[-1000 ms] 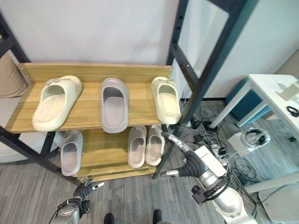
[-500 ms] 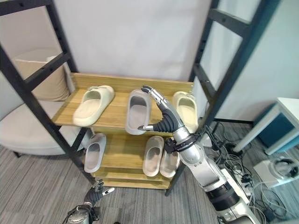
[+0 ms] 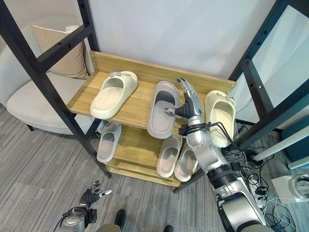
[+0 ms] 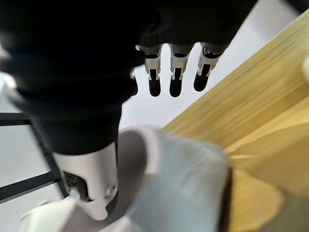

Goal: Arrange the slippers neatly on the shoe rack.

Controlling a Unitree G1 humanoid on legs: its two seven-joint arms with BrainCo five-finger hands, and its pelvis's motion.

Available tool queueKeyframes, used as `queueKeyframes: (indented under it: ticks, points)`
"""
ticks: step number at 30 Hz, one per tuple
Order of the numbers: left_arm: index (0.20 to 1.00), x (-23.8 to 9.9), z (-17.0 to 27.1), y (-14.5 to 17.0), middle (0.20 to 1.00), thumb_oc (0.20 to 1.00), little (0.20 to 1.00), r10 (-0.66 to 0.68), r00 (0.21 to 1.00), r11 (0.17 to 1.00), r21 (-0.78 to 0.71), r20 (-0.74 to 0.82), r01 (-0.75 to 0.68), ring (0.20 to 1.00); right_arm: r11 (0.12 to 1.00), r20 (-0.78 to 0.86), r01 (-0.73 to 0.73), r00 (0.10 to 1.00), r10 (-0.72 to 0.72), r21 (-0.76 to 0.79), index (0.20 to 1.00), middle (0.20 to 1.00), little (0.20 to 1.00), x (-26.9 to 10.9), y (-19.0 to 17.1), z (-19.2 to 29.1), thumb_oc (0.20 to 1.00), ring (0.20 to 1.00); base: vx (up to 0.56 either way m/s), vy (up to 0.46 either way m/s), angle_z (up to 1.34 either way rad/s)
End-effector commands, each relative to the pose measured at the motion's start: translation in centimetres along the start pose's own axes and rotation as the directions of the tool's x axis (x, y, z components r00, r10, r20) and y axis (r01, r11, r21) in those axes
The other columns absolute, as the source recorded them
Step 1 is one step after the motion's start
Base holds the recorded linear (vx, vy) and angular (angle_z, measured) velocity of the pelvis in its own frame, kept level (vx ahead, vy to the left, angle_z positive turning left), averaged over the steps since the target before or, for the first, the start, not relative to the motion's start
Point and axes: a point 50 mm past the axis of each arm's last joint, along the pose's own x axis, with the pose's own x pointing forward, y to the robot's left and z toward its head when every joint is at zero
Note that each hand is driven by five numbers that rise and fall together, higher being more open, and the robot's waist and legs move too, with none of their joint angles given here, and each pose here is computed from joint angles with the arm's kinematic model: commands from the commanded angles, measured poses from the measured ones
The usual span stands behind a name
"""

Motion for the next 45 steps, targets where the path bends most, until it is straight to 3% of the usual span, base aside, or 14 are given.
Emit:
queueKeyframes:
  ticks: [1, 7, 9, 15, 19, 23, 30, 32, 35, 37, 39, 43, 45]
  points:
    - [1.0, 1.0, 2.3, -1.1, 1.0, 1.0, 1.0, -0.054, 0.996, 0.997, 0.062, 0.075, 0.049, 1.0, 0.991, 0.066, 0.133, 0.989, -0.131, -0.025, 1.0, 1.0, 1.0, 3.2, -3.5, 1.4, 1.0, 1.0, 0.0, 0.0, 0.0]
    - [1.0, 1.4, 2.9, -2.0, 1.0, 1.0, 1.0, -0.07, 0.994, 0.996, 0.056, 0.087, 0.065, 1.0, 0.996, -0.009, 0.09, 0.996, -0.09, -0.008, 1.0, 1.0, 1.0, 5.5, -2.7, 1.4, 1.0, 1.0, -0.01, -0.002, 0.06]
    - [1.0, 1.4, 2.9, -1.9, 1.0, 1.0, 1.0, -0.067, 0.994, 0.996, 0.056, 0.084, 0.062, 1.0, 0.997, -0.01, 0.072, 0.997, -0.072, -0.018, 0.2, 0.2, 0.2, 5.8, -2.4, 1.5, 0.2, 0.2, 0.0, 0.0, 0.0]
    - [1.0, 1.4, 2.7, -1.6, 1.0, 1.0, 1.0, -0.041, 0.997, 0.999, 0.039, 0.072, 0.038, 1.0, 0.993, -0.054, 0.048, 0.998, -0.042, 0.112, 0.2, 0.2, 0.2, 5.7, -1.1, 2.1, 0.2, 0.2, 0.0, 0.0, 0.0]
    - [1.0, 1.4, 2.8, -0.9, 1.0, 1.0, 1.0, 0.016, 0.998, 1.0, 0.013, 0.067, -0.017, 1.0, 0.891, 0.145, 0.126, 0.967, -0.208, 0.436, 0.2, 0.2, 0.2, 2.7, -3.3, 6.9, 0.2, 0.2, 0.0, 0.0, 0.0]
    - [1.0, 1.2, 2.7, -0.6, 1.0, 1.0, 1.0, 0.034, 0.997, 0.999, 0.026, 0.071, -0.036, 1.0, 0.837, 0.255, 0.165, 0.906, -0.338, 0.521, 0.2, 0.2, 0.2, 0.2, -5.5, 9.2, 0.2, 0.2, 0.0, -0.014, -0.04]
    - [1.0, 0.9, 2.2, -0.8, 1.0, 1.0, 1.0, 0.031, 0.997, 0.999, 0.036, 0.066, -0.033, 1.0, 0.813, 0.307, 0.123, 0.886, -0.349, 0.57, 0.2, 0.2, 0.2, -1.6, -6.1, 9.9, 0.2, 0.2, 0.0, -0.023, -0.08]
    - [1.0, 0.9, 2.2, -1.0, 1.0, 1.0, 1.0, 0.024, 0.997, 0.999, 0.035, 0.067, -0.027, 1.0, 0.753, 0.328, 0.048, 0.88, -0.342, 0.656, 0.2, 0.2, 0.2, -2.1, -5.8, 10.8, 0.2, 0.2, -0.01, -0.013, -0.02]
    - [1.0, 0.9, 1.9, -1.0, 1.0, 1.0, 1.0, 0.02, 0.999, 0.999, 0.028, 0.047, -0.022, 1.0, 0.431, 0.434, -0.337, 0.888, -0.148, 0.837, 0.2, 0.2, 0.2, -3.8, -2.2, 13.6, 0.2, 0.2, -0.03, -0.016, -0.01]
    - [1.0, 1.0, 2.1, -1.3, 1.0, 1.0, 1.0, 0.021, 0.998, 1.0, 0.013, 0.051, -0.022, 1.0, 0.242, 0.594, -0.583, 0.804, 0.034, 0.776, 0.2, 0.2, 0.2, -5.5, 0.9, 16.4, 0.2, 0.2, -0.06, -0.04, 0.15]
    - [1.0, 1.3, 3.0, -1.4, 1.0, 1.0, 1.0, 0.035, 0.996, 0.999, -0.021, 0.082, -0.033, 1.0, 0.101, 0.669, -0.679, 0.734, 0.116, 0.727, 0.2, 0.2, 0.2, -6.7, 2.9, 18.1, 0.2, 0.2, -0.09, -0.033, 0.29]
    - [1.0, 1.6, 4.7, -1.4, 1.0, 1.0, 1.0, 0.059, 0.988, 0.996, -0.068, 0.145, -0.05, 1.0, 0.052, 0.713, -0.73, 0.678, 0.178, 0.682, 0.2, 0.2, 0.2, -7.7, 4.4, 19.0, 0.2, 0.2, -0.14, -0.014, 0.2]
    - [1.0, 1.8, 7.6, -1.2, 1.0, 1.0, 1.0, 0.092, 0.963, 0.991, -0.122, 0.253, -0.062, 1.0, 0.119, 0.719, -0.757, 0.649, 0.248, 0.642, 0.2, 0.2, 0.2, -7.9, 5.7, 18.9, 0.2, 0.2, -0.35, -0.028, 0.15]
